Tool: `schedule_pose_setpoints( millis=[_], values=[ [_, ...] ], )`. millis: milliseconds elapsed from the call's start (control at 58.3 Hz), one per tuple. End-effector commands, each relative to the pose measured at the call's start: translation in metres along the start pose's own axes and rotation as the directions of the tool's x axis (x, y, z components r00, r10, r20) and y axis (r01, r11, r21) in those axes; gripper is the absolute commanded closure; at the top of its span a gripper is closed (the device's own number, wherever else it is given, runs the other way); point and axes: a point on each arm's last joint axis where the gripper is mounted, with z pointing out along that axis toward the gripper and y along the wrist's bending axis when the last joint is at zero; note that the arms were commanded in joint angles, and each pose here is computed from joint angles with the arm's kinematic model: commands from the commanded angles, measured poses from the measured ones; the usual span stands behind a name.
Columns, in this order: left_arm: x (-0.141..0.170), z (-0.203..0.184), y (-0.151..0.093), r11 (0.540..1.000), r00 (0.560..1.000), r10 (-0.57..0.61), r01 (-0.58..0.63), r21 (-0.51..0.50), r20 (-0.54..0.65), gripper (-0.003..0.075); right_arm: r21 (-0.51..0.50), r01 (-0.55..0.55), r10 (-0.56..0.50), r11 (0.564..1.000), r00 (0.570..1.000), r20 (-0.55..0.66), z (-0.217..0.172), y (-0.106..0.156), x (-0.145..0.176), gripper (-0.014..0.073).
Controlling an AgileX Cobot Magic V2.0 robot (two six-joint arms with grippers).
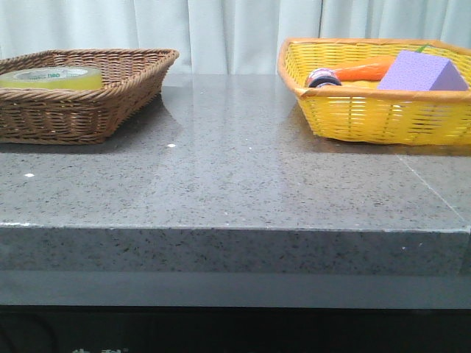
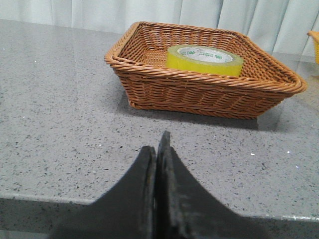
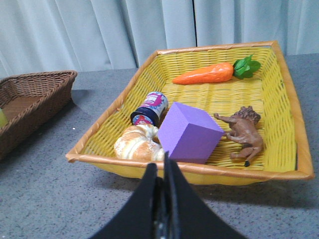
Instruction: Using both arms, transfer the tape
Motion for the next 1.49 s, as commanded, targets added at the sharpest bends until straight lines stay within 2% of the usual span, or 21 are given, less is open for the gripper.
schedule_pose_setpoints(
  millis=[0, 137, 395, 686, 875, 1475],
  values=[
    [0.004, 0.001, 0.0, 1.0, 0.998, -0.01, 0.01, 0.008, 0.068, 0.074, 0.009, 0.064, -0.065, 0.998, 0.991, 0.118, -0.002, 0.001, -0.014, 0.0716],
    [0.004, 0.001, 0.0, 1.0, 0.998, -0.01, 0.01, 0.008, 0.068, 0.074, 0.035, 0.123, -0.127, 0.992, 0.984, 0.123, -0.007, -0.004, 0.002, 0.0716],
    [0.004, 0.001, 0.0, 1.0, 0.998, -0.01, 0.01, 0.008, 0.068, 0.074, 0.179, 0.11, -0.14, 0.978, 0.977, 0.162, -0.028, -0.021, 0.051, 0.0716],
    [0.004, 0.001, 0.0, 1.0, 0.998, -0.01, 0.01, 0.008, 0.068, 0.074, 0.189, 0.085, -0.114, 0.978, 0.982, 0.15, -0.03, -0.028, 0.088, 0.0716],
    [0.004, 0.001, 0.0, 1.0, 0.998, -0.01, 0.01, 0.008, 0.066, 0.074, 0.189, 0.081, -0.1, 0.979, 0.99, 0.096, -0.03, -0.029, 0.093, 0.0716],
    [0.004, 0.001, 0.0, 1.0, 0.998, -0.01, 0.01, 0.008, 0.066, 0.074, 0.189, 0.081, -0.1, 0.979, 0.99, 0.095, -0.03, -0.029, 0.093, 0.0716]
  ],
)
